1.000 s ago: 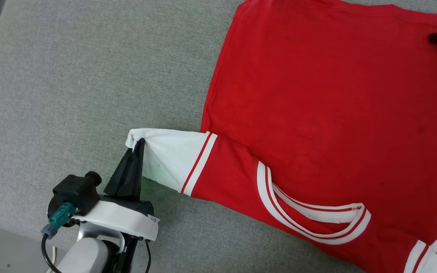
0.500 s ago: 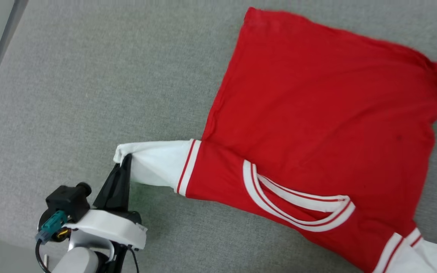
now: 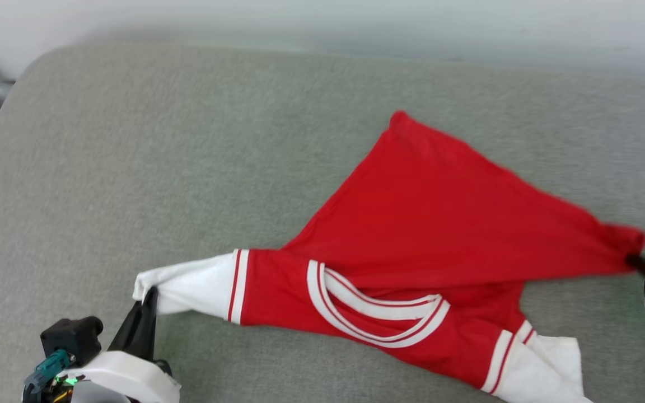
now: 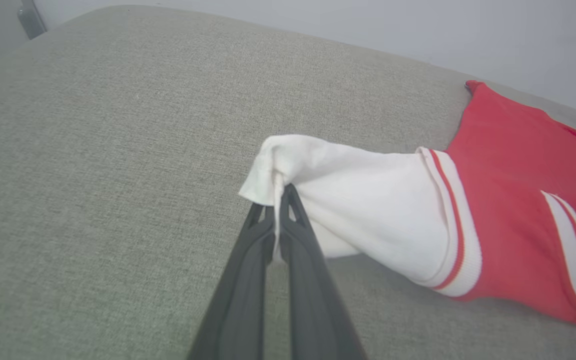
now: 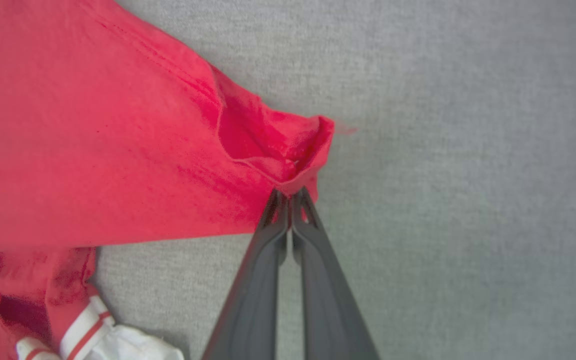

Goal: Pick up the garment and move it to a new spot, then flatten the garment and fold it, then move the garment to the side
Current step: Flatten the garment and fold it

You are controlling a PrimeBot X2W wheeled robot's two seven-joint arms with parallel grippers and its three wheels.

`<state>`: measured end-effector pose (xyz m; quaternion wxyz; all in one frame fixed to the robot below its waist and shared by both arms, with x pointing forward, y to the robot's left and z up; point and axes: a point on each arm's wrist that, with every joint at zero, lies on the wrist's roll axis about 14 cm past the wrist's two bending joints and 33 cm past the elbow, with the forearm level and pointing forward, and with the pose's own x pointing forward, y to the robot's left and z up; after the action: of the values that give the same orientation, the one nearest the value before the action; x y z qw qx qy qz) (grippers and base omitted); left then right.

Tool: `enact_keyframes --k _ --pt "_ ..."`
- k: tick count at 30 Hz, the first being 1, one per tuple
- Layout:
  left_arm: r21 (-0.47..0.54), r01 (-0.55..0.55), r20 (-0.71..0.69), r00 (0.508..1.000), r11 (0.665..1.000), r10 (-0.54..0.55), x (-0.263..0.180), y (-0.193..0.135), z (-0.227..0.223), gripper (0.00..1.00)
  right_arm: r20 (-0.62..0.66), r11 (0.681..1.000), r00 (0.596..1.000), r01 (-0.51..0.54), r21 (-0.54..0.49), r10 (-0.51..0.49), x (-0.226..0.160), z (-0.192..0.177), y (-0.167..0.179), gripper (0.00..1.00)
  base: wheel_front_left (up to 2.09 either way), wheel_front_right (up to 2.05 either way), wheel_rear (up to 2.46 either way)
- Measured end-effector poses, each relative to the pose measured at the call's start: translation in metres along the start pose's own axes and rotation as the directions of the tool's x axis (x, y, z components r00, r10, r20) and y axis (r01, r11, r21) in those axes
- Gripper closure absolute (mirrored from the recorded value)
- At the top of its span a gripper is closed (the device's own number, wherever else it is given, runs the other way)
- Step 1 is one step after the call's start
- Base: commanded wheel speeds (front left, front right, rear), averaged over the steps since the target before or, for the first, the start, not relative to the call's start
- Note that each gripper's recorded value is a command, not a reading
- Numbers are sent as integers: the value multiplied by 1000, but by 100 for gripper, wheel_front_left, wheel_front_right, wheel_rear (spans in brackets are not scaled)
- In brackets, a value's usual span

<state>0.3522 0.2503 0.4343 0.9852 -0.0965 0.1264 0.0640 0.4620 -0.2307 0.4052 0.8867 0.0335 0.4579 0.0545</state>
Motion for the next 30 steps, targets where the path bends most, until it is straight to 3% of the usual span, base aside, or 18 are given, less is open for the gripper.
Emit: enact_keyframes --k 12,19,23,24,25,30 --pt "12 77 -39 996 997 -77 -16 -18 -4 100 5 972 997 76 224 -79 -85 -127 -21 100 0 0 0" --pt "10 103 -51 993 995 -102 -22 -25 -6 100 -67 936 995 96 339 -77 -108 -199 -7 100 0 0 0" --pt "13 116 -54 992 993 -115 -22 -30 -6 100 -81 922 994 97 376 -72 -109 -216 -3 100 0 0 0" --pt "13 118 -54 992 993 -117 -21 -30 -6 100 -58 922 995 93 377 -76 -108 -213 -3 66 0 0 0" --pt "13 120 -55 991 993 -119 -21 -31 -7 100 -35 923 996 87 376 -80 -107 -209 -3 0 0 0 0" --pt "18 135 -51 990 991 -134 -20 -36 -4 100 177 935 976 59 350 -128 -104 -162 -5 0 0 0 0"
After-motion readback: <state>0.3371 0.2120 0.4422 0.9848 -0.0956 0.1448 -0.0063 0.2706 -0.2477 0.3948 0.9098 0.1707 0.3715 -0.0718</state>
